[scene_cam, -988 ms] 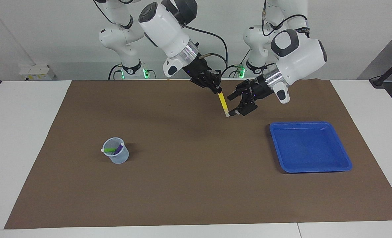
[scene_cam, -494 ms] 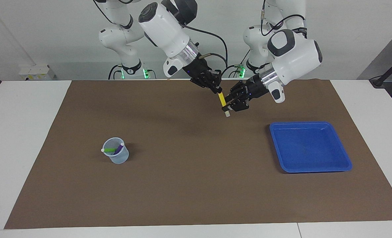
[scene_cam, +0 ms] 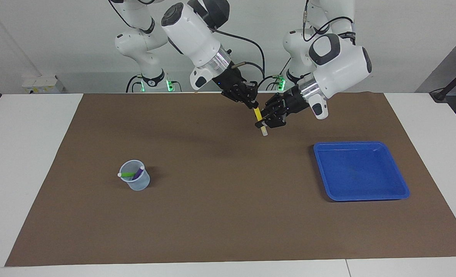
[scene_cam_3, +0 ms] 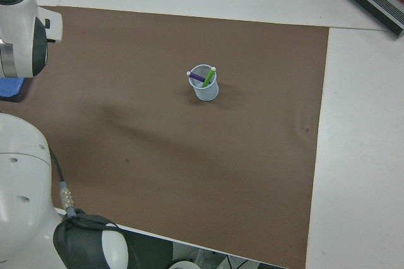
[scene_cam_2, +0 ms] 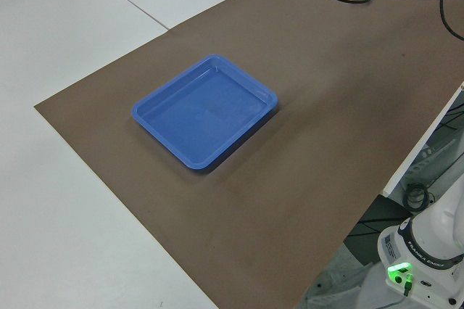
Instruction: Right arm passes pens to left for tray arrangement
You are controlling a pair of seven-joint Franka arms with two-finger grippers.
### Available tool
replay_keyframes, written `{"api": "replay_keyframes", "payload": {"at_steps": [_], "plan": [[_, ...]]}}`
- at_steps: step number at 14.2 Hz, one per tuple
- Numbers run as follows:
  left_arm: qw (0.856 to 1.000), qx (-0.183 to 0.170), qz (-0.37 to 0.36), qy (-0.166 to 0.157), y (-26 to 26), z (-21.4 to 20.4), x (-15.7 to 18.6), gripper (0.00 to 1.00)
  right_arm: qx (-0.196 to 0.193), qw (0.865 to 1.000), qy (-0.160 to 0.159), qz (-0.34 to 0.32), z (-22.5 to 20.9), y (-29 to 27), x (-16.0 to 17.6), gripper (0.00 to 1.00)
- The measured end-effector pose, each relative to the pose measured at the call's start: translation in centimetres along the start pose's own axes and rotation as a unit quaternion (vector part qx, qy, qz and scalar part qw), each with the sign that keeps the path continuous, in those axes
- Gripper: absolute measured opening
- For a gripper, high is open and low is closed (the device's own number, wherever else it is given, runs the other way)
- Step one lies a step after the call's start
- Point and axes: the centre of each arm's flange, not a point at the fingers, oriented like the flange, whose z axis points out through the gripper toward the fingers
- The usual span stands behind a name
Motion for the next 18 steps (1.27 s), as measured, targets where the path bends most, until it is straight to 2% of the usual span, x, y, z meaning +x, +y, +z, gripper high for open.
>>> {"api": "replay_keyframes", "payload": {"at_steps": [8, 10, 13, 16, 17, 18], "plan": [[1.0, 0.005, -0.001, -0.001, -0.2, -0.3, 0.2, 0.21, 0.001, 1.0, 0.0, -0.001, 0.1, -0.1, -0.2, 0.16], [1.0, 0.007, -0.004, 0.002, -0.2, -0.7, 0.7, 0.19, 0.0, 1.0, -0.002, -0.004, 0.2, -0.2, -0.5, 0.31], [1.0, 0.023, 0.01, 0.019, -0.4, -1.9, 2.5, 0.19, -0.005, 1.0, -0.007, -0.006, 0.3, -0.2, -0.8, 0.63], [0.99, 0.076, 0.099, 0.068, -1.3, -2.3, 4.0, 0.19, -0.015, 1.0, -0.009, -0.024, -0.1, 0.3, -0.3, 0.96], [0.983, 0.097, 0.134, 0.083, -1.7, -2.3, 4.3, 0.19, -0.024, 0.999, -0.006, -0.047, -0.2, 0.5, 0.1, 1.0], [0.976, 0.112, 0.161, 0.094, -1.9, -2.4, 4.5, 0.19, -0.035, 0.997, -0.002, -0.07, -0.4, 0.8, 0.4, 1.0]]}}
